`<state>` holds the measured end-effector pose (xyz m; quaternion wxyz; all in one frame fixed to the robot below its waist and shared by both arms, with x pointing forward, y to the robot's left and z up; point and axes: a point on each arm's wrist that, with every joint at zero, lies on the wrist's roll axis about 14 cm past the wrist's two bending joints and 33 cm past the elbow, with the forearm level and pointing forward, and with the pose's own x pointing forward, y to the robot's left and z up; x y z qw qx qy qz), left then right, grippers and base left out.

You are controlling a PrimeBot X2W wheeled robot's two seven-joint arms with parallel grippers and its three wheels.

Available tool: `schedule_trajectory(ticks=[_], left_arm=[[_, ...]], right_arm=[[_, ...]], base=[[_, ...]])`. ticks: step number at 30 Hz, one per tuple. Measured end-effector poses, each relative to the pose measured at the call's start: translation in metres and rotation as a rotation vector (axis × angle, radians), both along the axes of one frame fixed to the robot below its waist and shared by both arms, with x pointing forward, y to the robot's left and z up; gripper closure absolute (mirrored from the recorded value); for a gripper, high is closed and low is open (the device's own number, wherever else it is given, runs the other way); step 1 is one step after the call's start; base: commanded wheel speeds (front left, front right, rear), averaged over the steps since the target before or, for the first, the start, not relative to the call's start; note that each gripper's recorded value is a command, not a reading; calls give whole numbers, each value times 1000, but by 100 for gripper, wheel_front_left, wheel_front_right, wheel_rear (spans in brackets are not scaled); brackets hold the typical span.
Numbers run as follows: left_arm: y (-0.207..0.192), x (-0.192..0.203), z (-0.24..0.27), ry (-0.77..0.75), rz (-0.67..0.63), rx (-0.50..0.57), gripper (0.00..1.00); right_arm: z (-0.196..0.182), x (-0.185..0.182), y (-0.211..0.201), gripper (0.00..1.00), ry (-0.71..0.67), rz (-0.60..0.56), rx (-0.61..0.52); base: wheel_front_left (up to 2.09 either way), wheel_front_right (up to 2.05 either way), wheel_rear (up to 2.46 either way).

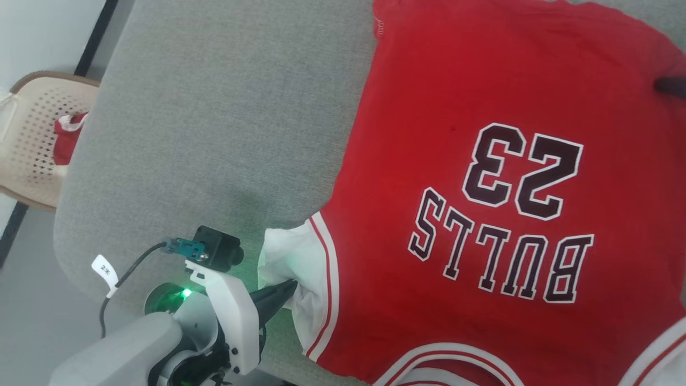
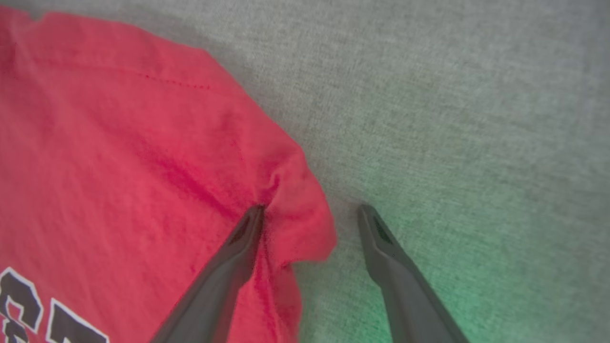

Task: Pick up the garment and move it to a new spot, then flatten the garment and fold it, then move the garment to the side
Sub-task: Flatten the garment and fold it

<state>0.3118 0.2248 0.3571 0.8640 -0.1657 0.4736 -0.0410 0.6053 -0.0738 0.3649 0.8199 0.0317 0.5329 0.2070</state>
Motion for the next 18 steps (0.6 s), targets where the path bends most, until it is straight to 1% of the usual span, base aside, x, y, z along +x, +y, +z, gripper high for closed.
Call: schedule_trajectory(ticks=[1, 2, 7, 12, 18], left_arm=[[0, 0, -1, 0, 3, -2, 100], [0, 0, -1, 1, 6, -3, 100], [0, 3, -3, -9, 9, -11, 100], [1, 10, -3, -24, -7, -6, 100], [1, 22, 0, -44, -45, 16, 100]], right_arm=[[-2, -1, 1, 25, 9, 12, -11], [-2, 0, 2, 100, 11, 21, -19], [2, -1, 4, 100, -14, 45, -33], [18, -7, -1, 100, -56, 77, -43], [42, -27, -17, 100, -89, 113, -41]], base=[[0, 0, 0], [0, 0, 0], [0, 0, 0], [0, 0, 0], [0, 0, 0]])
